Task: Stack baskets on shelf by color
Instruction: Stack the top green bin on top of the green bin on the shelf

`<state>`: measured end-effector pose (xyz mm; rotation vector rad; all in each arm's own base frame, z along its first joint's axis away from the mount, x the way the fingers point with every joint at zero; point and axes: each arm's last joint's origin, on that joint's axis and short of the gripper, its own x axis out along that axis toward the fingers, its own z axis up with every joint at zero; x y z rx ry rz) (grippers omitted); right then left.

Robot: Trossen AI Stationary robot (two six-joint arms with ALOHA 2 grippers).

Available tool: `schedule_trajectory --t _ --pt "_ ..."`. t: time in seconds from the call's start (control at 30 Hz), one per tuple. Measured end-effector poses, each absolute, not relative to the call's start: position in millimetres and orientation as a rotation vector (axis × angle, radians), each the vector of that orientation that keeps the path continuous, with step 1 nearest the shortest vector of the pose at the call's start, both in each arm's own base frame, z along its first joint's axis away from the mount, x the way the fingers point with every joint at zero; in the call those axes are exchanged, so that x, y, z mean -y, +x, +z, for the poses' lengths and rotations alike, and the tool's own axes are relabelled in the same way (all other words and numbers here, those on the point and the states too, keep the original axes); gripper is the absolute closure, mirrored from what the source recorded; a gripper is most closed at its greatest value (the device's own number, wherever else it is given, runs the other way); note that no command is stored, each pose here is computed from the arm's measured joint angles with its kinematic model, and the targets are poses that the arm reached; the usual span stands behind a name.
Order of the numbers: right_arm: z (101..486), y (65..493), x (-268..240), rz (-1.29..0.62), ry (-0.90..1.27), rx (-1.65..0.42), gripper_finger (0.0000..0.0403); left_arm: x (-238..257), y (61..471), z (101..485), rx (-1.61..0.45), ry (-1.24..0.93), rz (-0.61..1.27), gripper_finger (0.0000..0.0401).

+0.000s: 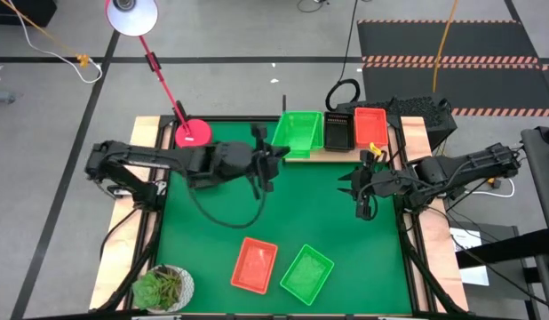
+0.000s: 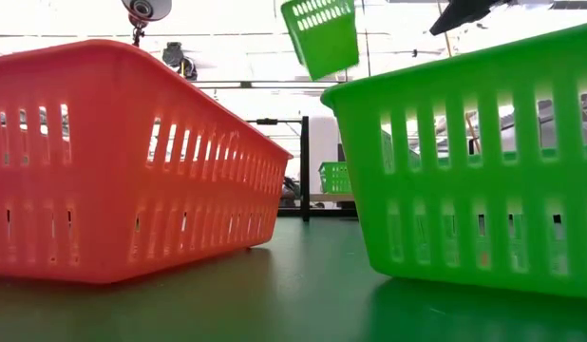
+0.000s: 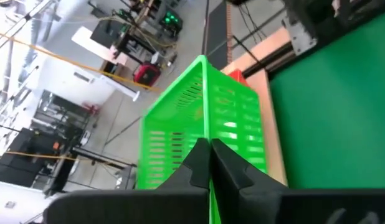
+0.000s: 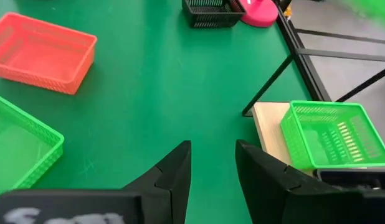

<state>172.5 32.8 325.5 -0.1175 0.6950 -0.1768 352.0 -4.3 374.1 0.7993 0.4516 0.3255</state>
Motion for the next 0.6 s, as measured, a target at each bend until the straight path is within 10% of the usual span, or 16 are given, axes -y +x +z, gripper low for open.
schedule_trajectory --t 0.6 --pt "336.2 142.8 -22.9 -0.272 -0.089 -0.644 0.0284 -59.8 446.4 293.2 -0.695 0.909 0.363 0.04"
